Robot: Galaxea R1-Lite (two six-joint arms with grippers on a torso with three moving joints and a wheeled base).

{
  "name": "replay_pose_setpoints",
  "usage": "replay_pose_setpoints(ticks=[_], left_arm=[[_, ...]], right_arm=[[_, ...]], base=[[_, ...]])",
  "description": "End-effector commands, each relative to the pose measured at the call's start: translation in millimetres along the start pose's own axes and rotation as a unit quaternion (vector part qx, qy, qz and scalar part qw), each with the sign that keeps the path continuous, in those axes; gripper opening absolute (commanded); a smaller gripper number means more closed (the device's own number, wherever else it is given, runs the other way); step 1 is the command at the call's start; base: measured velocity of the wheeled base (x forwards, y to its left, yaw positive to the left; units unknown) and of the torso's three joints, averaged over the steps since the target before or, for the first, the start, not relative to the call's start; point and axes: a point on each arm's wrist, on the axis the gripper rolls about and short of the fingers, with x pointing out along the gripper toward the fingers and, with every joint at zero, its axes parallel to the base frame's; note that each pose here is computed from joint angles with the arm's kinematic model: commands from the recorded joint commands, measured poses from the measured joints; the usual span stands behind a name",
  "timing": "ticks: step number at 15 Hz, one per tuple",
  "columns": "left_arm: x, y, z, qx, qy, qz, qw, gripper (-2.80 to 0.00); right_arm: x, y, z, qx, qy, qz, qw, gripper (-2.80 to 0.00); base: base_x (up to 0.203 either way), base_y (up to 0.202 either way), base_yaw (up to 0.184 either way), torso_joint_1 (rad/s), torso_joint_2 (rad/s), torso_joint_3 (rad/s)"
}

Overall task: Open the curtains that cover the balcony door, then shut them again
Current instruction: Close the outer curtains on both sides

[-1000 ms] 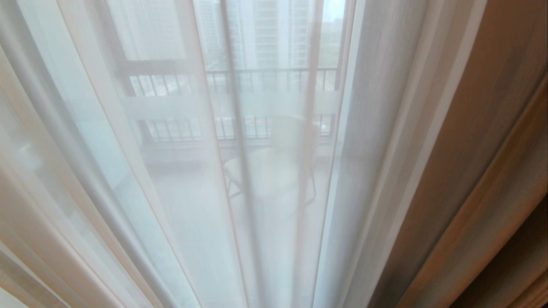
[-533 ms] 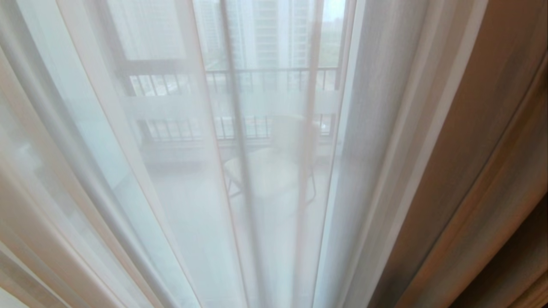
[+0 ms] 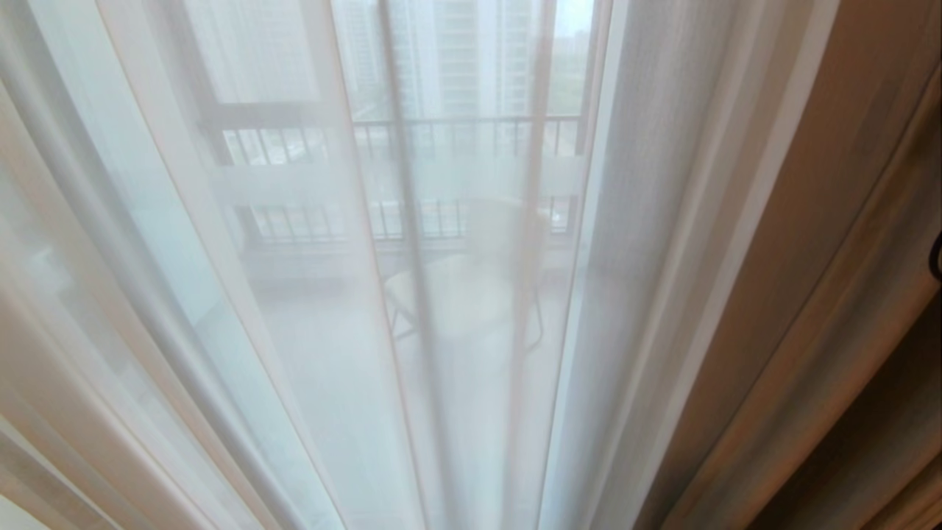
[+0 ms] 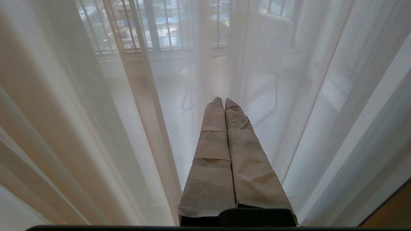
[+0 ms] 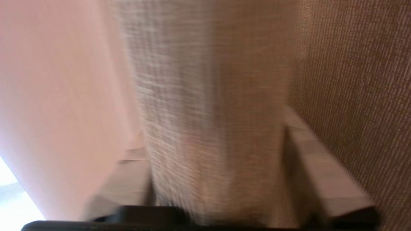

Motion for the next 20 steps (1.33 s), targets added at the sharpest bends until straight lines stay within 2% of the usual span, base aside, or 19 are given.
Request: replay_pose_setpoints(ticks=[1,12,16,20], left_arm=[[0,0.0,0,0.0,0.0,0.0,1.0,-2.8],[0,0.0,0,0.0,0.0,0.0,1.0,-2.8],[0,0.0,0,0.0,-0.001,0.0,1.0,-2.8],[0,0.0,0,0.0,-0.001,0.0,1.0,-2.8]], right_arm=[[-2,1,3,0.0,-0.006,0.002,1.0,-2.8],[-15,8,20,-0.024,-0.027,0.026,0.999,-2.8],[-33,40,26,-0.008,-0.027,0.086,0.996,-2.8],[-50,70,25,0.011,-0.023,0.152,0.988,-2.8]], base=[[0.0,0.0,0.0,0.0,0.0,0.0],[0.0,0.0,0.0,0.0,0.0,0.0],[0.0,0.0,0.0,0.0,0.0,0.0],[0.0,0.0,0.0,0.0,0.0,0.0]])
